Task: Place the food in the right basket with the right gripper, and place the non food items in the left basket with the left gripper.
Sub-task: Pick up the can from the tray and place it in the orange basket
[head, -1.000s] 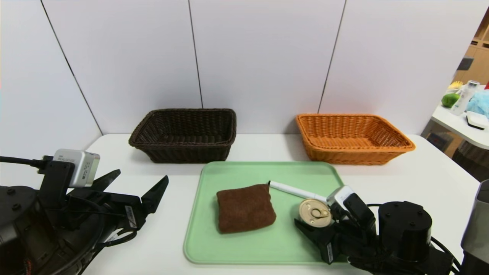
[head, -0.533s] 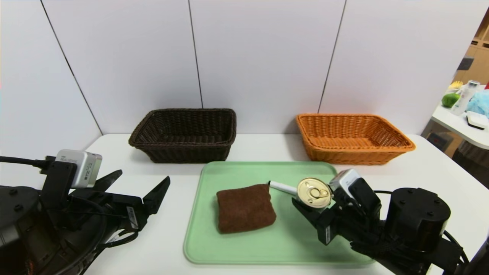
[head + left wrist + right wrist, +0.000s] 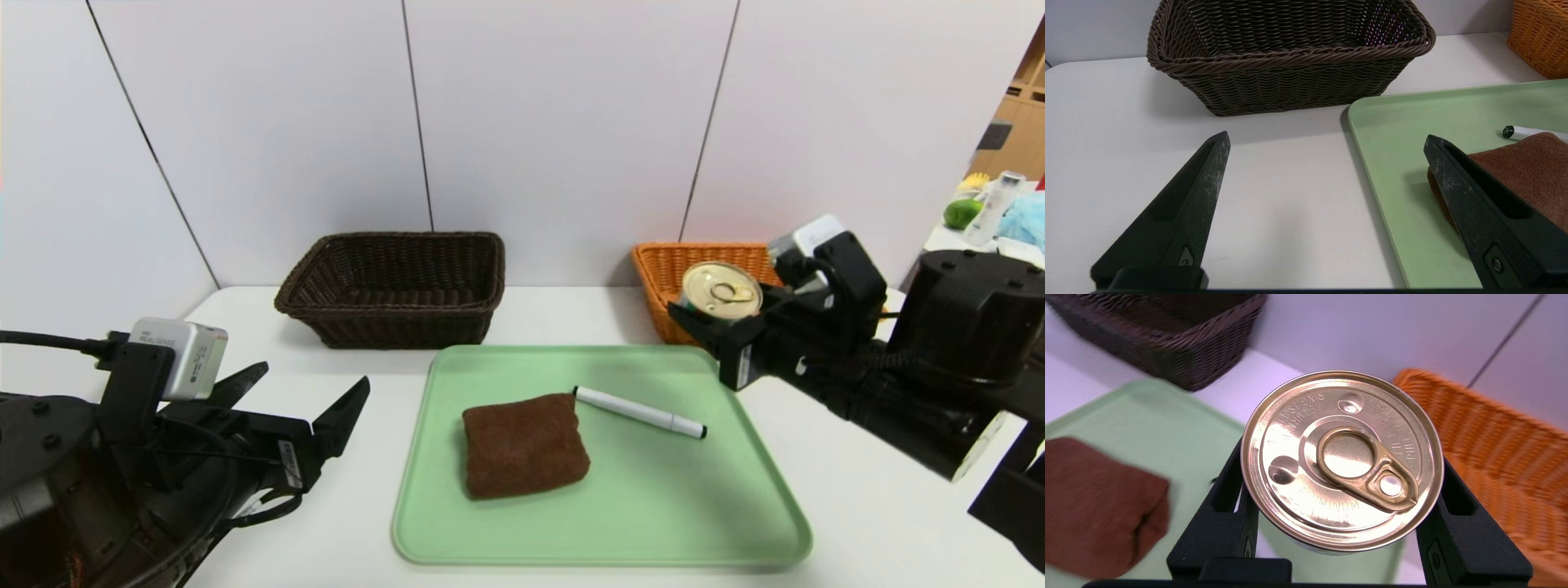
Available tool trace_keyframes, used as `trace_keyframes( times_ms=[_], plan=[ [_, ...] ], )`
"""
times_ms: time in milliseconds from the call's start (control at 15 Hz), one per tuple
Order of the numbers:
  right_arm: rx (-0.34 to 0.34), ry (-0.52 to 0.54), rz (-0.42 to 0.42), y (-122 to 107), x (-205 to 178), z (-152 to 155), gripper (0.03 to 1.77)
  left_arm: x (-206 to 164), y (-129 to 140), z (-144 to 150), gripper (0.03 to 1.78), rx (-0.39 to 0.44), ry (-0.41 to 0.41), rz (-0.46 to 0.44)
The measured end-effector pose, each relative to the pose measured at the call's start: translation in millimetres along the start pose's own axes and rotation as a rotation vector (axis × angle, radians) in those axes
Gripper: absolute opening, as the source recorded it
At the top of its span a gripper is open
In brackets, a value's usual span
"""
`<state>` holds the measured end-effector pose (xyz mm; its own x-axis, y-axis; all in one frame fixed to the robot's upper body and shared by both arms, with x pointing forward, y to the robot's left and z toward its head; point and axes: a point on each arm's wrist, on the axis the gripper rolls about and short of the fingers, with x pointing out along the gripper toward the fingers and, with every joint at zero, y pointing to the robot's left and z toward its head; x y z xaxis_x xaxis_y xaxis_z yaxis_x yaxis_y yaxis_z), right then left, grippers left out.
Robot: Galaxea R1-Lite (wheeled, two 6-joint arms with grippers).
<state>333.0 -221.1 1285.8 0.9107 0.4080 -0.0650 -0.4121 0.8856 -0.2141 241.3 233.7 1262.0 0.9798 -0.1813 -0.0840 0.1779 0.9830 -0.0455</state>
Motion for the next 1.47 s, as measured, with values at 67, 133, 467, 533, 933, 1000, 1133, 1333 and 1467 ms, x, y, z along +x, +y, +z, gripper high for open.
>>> trace_keyframes(
  times_ms=[67, 133, 467, 533, 933, 1000, 1133, 1333, 1467],
  plan=[
    [-0.012, -0.017, -0.023, -12, 2, 10, 1.01, 0, 0, 0, 1.69, 0.000, 0.001, 0.001],
    [-0.017, -0.031, -0.042, -23, 3, 18, 1.01, 1, 0, -1, 1.69, 0.002, 0.003, 0.000],
    [-0.021, -0.055, -0.118, -76, 16, 56, 1.01, 2, -1, -2, 1.69, 0.009, 0.008, 0.000],
    [-0.019, -0.040, -0.130, -85, 21, 57, 1.01, 2, -1, -2, 1.69, 0.011, 0.009, -0.001],
    [-0.028, 0.036, -0.208, -134, 71, 48, 1.01, 1, 0, -4, 1.69, 0.016, 0.019, 0.001],
    [-0.022, 0.064, -0.209, -138, 79, 44, 1.01, 1, 0, -4, 1.69, 0.016, 0.019, 0.001],
    [-0.005, 0.125, -0.212, -144, 95, 35, 1.01, 1, -1, -4, 1.69, 0.020, 0.020, 0.000],
    [0.018, 0.222, -0.219, -146, 113, 12, 1.01, 1, -1, -4, 1.69, 0.021, 0.020, -0.001],
    [0.030, 0.263, -0.221, -146, 123, -4, 1.01, 1, -1, -4, 1.69, 0.022, 0.021, 0.000]
  ],
)
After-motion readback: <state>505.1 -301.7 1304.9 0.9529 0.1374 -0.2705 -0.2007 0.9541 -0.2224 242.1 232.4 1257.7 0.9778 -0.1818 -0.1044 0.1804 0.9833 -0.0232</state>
